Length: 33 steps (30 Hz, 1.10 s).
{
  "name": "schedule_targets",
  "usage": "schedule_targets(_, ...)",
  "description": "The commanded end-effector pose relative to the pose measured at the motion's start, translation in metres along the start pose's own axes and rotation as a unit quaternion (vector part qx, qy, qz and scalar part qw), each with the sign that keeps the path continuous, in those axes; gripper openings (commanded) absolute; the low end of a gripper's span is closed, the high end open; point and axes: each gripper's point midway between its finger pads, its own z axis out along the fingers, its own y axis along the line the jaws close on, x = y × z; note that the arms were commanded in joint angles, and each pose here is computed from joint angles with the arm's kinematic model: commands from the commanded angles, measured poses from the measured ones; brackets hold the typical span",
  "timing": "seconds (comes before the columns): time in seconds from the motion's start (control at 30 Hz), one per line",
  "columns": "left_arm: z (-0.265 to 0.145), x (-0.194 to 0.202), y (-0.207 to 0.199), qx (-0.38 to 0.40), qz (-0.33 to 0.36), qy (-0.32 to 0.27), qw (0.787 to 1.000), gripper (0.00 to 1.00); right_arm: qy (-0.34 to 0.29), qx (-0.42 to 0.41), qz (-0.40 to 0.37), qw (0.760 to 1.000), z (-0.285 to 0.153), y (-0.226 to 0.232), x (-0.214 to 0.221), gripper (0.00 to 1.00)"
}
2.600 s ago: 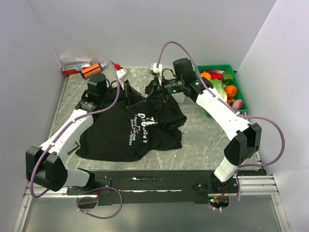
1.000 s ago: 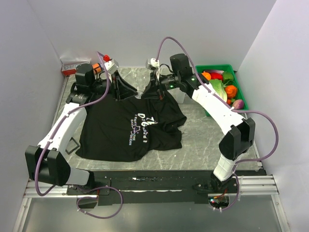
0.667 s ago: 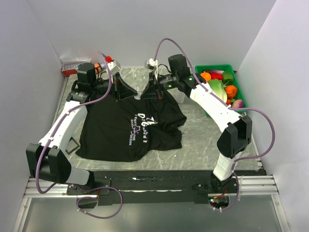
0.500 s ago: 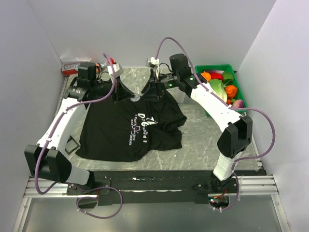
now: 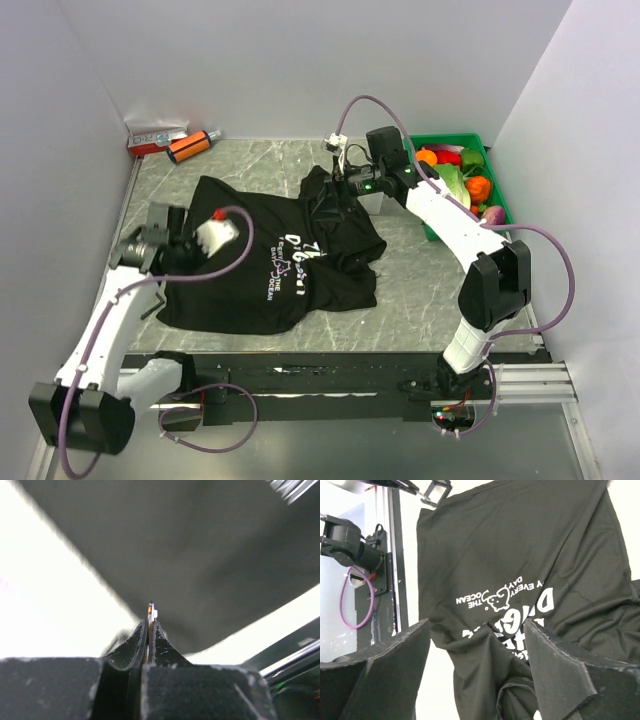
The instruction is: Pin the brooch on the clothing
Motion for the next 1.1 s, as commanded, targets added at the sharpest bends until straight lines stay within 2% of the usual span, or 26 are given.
schedule_targets(0.0,-0.006,0.091,0.034,-0.137,0.032,0.186,0.972,0.01,-0.022,-0.001,-0.02,1.0,-0.008,0.013,-0.025,0.84)
schedule_targets(0.03,0.0,0.103,0.029,-0.135,0.031,0.201,0.97,0.01,-0.022,-0.002,-0.019,1.0,-0.005,0.011,-0.027,0.98)
schedule_targets(0.07,0.002,0.106,0.034,-0.153,0.024,0.202,0.967,0.01,-0.022,-0.001,-0.019,1.0,-0.005,0.01,-0.029,1.0)
schedule_targets(0.17,0.009,0.121,0.033,-0.166,0.021,0.225,0.96,0.01,-0.019,-0.002,-0.02,1.0,-0.002,0.008,-0.034,1.0)
schedule_targets(0.37,0.02,0.117,0.054,-0.197,0.01,0.234,0.952,0.01,0.002,0.002,-0.024,1.0,-0.001,0.005,-0.04,1.0)
schedule_targets(0.5,0.036,0.132,0.057,-0.178,-0.027,0.269,0.946,0.01,0.04,0.004,0.001,0.999,-0.005,0.006,-0.033,1.0)
schedule_targets(0.57,0.041,0.142,0.047,-0.151,-0.022,0.283,0.947,0.01,0.049,0.006,-0.004,0.999,-0.004,0.0,-0.039,1.0)
schedule_targets(0.67,0.046,0.151,0.046,-0.165,-0.015,0.283,0.945,0.01,0.07,0.033,-0.012,0.997,-0.007,-0.012,-0.04,1.0)
schedule_targets(0.87,0.05,0.162,0.045,-0.179,-0.018,0.275,0.944,0.01,0.066,0.055,-0.012,0.996,-0.009,-0.02,-0.043,1.0)
schedule_targets(1.07,0.049,0.18,0.049,-0.184,-0.023,0.306,0.934,0.01,0.07,0.049,0.01,0.996,-0.006,-0.019,-0.033,1.0)
